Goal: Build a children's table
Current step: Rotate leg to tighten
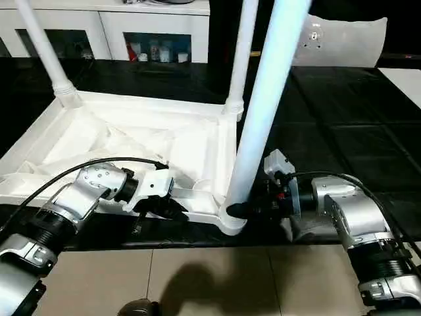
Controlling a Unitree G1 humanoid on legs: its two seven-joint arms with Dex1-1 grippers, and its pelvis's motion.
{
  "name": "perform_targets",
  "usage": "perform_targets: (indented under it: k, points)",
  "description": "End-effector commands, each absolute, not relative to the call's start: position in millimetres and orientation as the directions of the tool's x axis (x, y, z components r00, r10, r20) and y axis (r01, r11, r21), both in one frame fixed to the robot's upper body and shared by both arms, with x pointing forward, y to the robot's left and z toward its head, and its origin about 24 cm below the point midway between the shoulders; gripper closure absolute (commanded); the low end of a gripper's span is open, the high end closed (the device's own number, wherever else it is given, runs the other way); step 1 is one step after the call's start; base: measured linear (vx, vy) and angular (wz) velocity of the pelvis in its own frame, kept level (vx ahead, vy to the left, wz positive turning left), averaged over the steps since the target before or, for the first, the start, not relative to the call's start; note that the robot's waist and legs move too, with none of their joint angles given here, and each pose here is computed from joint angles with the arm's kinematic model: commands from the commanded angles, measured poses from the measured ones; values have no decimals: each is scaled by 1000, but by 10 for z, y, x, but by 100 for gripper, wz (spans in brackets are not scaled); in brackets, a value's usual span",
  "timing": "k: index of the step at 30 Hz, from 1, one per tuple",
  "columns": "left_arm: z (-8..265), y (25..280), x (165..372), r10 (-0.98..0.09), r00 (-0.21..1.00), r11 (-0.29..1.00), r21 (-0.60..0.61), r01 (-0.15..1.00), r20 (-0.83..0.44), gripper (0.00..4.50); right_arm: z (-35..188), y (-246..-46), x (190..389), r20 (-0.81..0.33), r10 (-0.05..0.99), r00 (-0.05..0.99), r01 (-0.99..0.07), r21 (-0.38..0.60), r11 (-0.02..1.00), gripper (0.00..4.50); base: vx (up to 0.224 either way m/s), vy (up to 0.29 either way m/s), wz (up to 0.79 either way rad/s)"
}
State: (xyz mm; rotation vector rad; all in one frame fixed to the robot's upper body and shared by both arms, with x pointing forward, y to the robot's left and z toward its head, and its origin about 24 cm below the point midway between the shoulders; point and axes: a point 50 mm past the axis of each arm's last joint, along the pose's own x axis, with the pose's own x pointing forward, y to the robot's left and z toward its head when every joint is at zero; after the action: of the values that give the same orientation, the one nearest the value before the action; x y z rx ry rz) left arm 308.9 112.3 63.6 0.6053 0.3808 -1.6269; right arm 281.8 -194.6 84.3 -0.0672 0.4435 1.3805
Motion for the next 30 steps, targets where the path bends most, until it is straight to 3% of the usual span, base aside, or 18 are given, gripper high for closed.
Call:
perform_targets:
  k: [1,6,9,10,12,15,16,19,21,22,26,30]
  points:
    - [707,1052,3090,-805,-95,-208,129,970,-585,450,833,-1946,2757,-334,938,89,-951,250,179,242,0,0,0]
    - [708,1011,3094,-832,-73,-160,113,981,-550,450,832,-1892,2741,-303,946,119,-932,295,211,246,0,0,0]
    - [724,862,3148,-870,37,-7,87,996,-492,450,787,-1691,2854,-306,893,331,-862,287,418,246,0,0,0]
    - [724,862,3148,-870,37,-7,87,996,-492,450,787,-1691,2854,-306,893,331,-862,287,418,246,0,0,0]
    - [708,746,3198,-861,143,111,93,989,-488,450,727,-1620,2967,-328,794,512,-762,254,596,246,0,0,0]
    - [697,636,3267,-841,255,230,112,967,-478,450,667,-1549,3052,-358,697,621,-659,243,712,246,0,0,0]
    - [703,555,3317,-826,329,319,101,942,-458,450,618,-1517,3119,-383,617,688,-568,246,786,249,0,0,0]
    - [721,408,3366,-788,423,418,117,901,-446,450,571,-1458,3230,-397,498,771,-441,231,867,249,0,0,0]
    - [720,396,3366,-783,429,420,125,899,-450,450,570,-1451,3238,-396,486,779,-432,223,874,249,0,0,0]
    - [726,344,3365,-782,435,424,131,896,-446,450,598,-1409,3252,-347,522,780,-474,217,853,216,0,0,0]
    - [747,348,3370,-782,445,422,154,893,-436,450,670,-1397,3232,-271,577,771,-510,281,813,181,0,0,0]
    - [744,409,3354,-792,425,402,150,903,-438,450,691,-1457,3192,-255,610,750,-554,260,791,141,0,0,0]
